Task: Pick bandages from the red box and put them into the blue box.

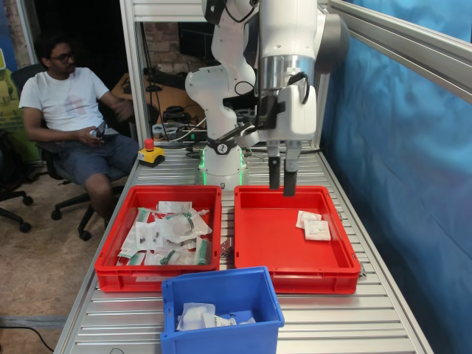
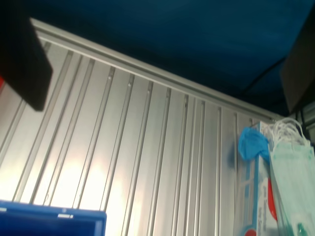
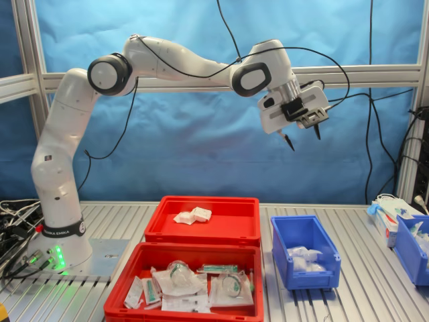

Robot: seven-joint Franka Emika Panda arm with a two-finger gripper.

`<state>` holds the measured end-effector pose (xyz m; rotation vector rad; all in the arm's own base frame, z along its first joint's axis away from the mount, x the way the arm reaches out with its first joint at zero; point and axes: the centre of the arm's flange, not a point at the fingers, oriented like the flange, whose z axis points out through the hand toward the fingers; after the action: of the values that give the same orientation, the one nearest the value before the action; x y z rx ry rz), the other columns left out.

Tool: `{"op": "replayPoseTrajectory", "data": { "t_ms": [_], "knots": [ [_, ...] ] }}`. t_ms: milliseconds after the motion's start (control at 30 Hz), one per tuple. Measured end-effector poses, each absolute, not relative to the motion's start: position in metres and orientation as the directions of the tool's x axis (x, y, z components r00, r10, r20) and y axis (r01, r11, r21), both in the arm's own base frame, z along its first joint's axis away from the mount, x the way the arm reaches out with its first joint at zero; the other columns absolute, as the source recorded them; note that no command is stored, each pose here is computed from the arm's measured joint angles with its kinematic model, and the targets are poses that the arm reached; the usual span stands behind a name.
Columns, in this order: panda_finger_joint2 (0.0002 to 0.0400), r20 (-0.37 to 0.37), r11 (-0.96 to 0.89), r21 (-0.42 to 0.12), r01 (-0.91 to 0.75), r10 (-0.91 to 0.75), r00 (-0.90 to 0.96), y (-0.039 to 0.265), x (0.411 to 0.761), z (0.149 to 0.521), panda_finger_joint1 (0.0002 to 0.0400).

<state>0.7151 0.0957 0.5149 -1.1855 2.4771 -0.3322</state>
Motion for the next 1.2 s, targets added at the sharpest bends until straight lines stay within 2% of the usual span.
{"op": "replayPoseTrajectory", "data": {
  "t_ms": [433, 833, 1200],
  "knots": [
    [0.0400, -0.313, 0.621, -0.327, -0.713, -0.783, -0.538, 0.106, 0.706, 0.542, 0.0400],
    [0.0400, -0.364, 0.657, -0.323, -0.681, -0.751, -0.552, 0.074, 0.701, 0.570, 0.0400],
    [0.0400, -0.353, 0.696, -0.297, -0.654, -0.716, -0.602, 0.034, 0.699, 0.559, 0.0400]
  ]
}}
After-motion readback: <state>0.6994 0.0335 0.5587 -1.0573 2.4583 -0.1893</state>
